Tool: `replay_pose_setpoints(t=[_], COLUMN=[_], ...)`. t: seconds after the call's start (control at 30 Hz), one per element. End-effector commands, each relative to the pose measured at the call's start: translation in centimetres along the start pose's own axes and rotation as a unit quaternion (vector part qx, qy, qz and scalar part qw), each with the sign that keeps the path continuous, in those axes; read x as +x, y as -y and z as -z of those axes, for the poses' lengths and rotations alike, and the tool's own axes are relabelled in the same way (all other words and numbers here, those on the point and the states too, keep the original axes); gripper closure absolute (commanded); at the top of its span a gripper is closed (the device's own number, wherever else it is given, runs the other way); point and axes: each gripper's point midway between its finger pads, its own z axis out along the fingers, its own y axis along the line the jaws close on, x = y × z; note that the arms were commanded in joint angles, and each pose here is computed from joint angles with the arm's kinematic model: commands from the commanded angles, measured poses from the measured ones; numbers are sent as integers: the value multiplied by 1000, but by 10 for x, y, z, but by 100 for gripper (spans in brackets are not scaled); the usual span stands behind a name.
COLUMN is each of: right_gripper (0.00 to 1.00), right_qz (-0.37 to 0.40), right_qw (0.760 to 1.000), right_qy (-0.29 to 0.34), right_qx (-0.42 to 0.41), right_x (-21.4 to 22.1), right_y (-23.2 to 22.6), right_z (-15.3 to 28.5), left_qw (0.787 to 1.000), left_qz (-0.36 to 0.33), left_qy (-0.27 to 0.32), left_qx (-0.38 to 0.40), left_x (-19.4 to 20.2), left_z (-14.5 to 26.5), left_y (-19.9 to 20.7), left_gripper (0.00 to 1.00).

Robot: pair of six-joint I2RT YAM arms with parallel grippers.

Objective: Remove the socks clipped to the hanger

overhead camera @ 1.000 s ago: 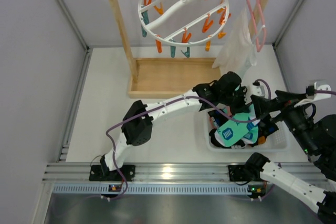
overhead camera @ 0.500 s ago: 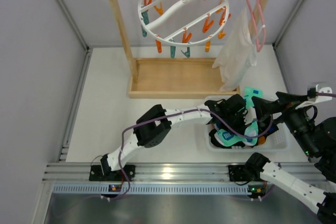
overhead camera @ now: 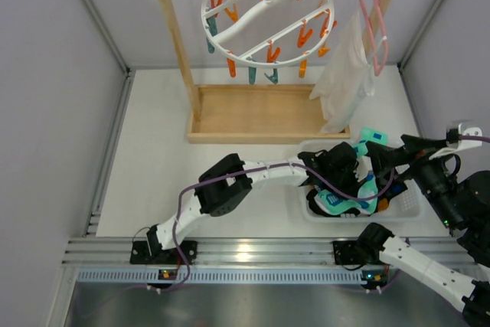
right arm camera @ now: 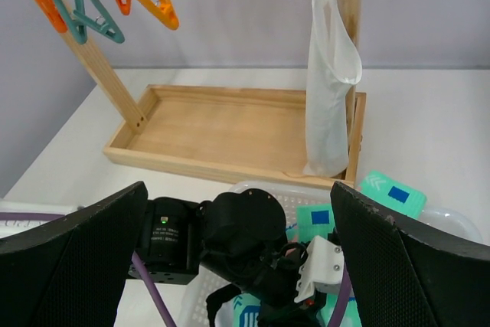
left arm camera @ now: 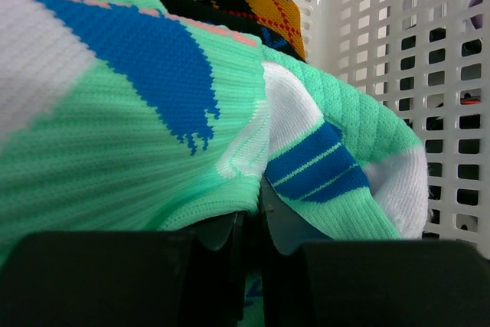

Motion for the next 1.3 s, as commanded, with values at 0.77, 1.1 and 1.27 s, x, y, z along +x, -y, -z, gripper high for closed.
replay_pose_setpoints(t=[0.77,1.1,1.27], right_gripper=[1,1,0], right_qz=[-1,53,71], right_qw=[999,991,989], right_qy=[14,-54,-90], right_qx=[44,111,97], right_x=[-7,34,60], right_y=[12,19,5], right_z=[-5,-42,-67], left_qw=[969,845,795], left_qz=[24,173,232], left_qy=[110,181,200], left_qx=[-220,-473,-524], left_x=[-84,-24,20], left_z=[136,282,350], left_y=[-20,-77,-79], left_gripper=[2,2,2])
